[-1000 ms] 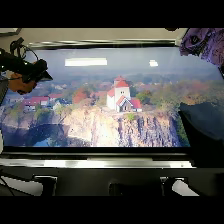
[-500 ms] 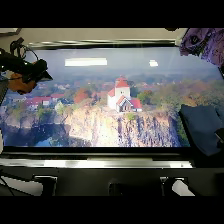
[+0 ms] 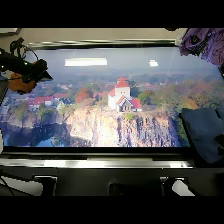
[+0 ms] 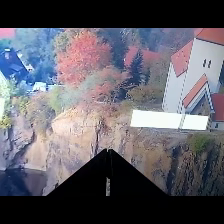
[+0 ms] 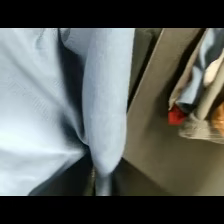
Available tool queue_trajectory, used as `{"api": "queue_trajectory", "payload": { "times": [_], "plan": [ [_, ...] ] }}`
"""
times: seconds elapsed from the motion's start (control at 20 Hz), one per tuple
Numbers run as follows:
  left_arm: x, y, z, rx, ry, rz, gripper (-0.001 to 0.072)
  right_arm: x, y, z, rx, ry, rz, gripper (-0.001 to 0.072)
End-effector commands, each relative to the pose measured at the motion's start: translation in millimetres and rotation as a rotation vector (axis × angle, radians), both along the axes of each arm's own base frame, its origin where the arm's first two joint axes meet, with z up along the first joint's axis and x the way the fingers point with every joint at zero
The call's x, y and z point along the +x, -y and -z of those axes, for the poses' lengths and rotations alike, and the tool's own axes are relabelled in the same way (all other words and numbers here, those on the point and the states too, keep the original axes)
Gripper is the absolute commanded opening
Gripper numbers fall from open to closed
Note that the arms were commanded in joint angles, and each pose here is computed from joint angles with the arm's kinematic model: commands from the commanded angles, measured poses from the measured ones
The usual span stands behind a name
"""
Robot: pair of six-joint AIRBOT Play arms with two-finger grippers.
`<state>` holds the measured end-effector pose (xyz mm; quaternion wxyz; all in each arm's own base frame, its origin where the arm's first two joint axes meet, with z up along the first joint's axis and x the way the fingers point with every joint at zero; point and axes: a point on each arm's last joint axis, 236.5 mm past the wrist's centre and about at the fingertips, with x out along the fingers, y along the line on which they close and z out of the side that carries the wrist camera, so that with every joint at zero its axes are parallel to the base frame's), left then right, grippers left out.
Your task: Fold the clothes and pants, and hang the long-sleeved shirts on hangers.
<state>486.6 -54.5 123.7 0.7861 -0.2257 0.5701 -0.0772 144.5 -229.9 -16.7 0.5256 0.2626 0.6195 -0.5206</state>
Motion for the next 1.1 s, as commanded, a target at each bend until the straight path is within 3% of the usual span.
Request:
{"api": "queue_trajectory", "payload": {
  "times": [0.0,0.05,0.1,0.15,0.35,0.55,0.8,1.05],
  "plan": [
    [0,0,0,0.0,0.0,0.0,0.0016,-4,0,1,0.0,-0.017,-0.01,0.031],
    [0,0,0,0.0,0.0,0.0,0.0016,-1,-2,2,0.021,-0.013,-0.038,0.0439],
    [0,0,0,0.0,0.001,0.0,0.0016,5,-2,2,0.035,0.008,-0.078,0.0429],
    [0,0,-1,0.0,0.001,0.0,0.0016,22,-1,-1,0.036,0.077,-0.119,0.0394],
    [-3,0,-11,0.032,0.053,0.073,0.0016,173,-43,-58,0.065,0.648,-0.415,0.0123],
    [-12,-1,-42,0.091,0.164,0.158,0.0015,268,-168,-104,0.076,0.844,-0.858,0.0117],
    [-41,-26,-32,0.312,0.128,0.169,0.0014,277,-330,-89,0.22,0.843,-1.23,0.0108],
    [-64,-24,-16,0.354,0.163,0.154,0.0014,265,-380,-83,0.262,0.827,-1.354,0.0108]
  ]
}}
